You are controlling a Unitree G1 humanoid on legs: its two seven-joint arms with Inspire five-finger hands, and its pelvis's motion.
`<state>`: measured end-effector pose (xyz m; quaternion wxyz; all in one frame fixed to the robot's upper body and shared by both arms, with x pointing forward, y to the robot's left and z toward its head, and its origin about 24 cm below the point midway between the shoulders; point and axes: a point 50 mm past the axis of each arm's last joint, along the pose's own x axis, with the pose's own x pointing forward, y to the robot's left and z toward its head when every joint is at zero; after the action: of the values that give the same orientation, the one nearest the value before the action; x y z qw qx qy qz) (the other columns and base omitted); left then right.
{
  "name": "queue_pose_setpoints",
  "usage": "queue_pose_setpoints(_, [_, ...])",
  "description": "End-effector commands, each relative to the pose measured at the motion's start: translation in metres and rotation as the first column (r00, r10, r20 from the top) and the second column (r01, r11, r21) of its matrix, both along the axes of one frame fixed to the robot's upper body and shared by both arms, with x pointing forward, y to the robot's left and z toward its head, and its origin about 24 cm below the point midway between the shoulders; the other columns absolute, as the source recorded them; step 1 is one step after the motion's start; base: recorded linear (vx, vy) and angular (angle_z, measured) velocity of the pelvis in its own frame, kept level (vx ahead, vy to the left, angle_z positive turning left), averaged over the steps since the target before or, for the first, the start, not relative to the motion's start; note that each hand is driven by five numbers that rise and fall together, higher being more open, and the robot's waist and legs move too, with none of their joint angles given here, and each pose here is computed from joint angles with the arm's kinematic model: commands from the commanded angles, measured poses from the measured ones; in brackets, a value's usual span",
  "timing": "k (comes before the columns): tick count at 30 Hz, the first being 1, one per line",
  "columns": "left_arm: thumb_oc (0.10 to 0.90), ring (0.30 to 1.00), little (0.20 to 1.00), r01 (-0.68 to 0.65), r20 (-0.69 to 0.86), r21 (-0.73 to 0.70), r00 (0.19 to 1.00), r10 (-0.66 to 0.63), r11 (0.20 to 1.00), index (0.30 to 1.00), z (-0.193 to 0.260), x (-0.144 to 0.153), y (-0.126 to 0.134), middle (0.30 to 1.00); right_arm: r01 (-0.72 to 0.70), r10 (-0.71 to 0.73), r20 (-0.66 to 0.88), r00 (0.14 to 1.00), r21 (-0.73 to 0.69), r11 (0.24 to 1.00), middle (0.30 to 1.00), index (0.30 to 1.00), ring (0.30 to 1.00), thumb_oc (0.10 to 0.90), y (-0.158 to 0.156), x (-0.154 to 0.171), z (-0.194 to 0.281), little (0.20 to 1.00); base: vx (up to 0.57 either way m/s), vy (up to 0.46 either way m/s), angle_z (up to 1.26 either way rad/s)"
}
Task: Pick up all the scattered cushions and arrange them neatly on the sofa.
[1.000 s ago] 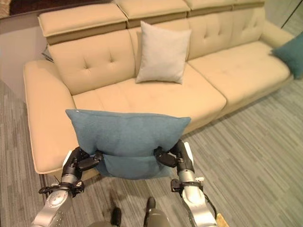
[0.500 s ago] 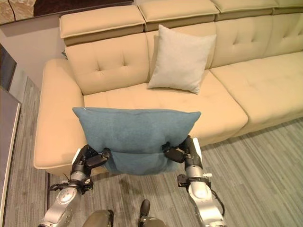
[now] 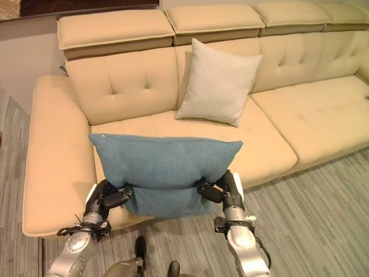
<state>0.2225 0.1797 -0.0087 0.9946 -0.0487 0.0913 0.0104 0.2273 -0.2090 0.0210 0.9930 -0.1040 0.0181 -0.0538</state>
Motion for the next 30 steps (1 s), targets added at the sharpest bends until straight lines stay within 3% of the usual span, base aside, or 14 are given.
queue_pose_setpoints(1, [0.400,0.300,0.300,0.139,0.338,-0.020,0.933,-0.125,0.990,0.300,0.063,0.019,-0.019,0.300,-0.141,0.136,0.319,0.938,-0.005,0.990,0.300,0.300,0.300,0.400,0.029,0.020,0.057,0.300,0.06,0.103,0.00])
queue_pose_setpoints(28, [0.400,0.300,0.300,0.139,0.344,-0.045,0.932,-0.115,0.989,0.300,0.060,0.019,-0.021,0.300,-0.114,0.115,0.323,0.939,-0.023,0.993,0.300,0.300,0.300,0.400,0.022,0.020,0.057,0.300,0.08,-0.046,0.19])
queue_pose_setpoints(30, [0.400,0.300,0.300,0.160,0.357,-0.071,0.926,-0.125,0.985,0.300,0.063,0.023,-0.028,0.300,-0.083,0.088,0.322,0.943,-0.031,0.996,0.300,0.300,0.300,0.400,0.011,0.017,0.058,0.300,0.20,-0.358,0.18])
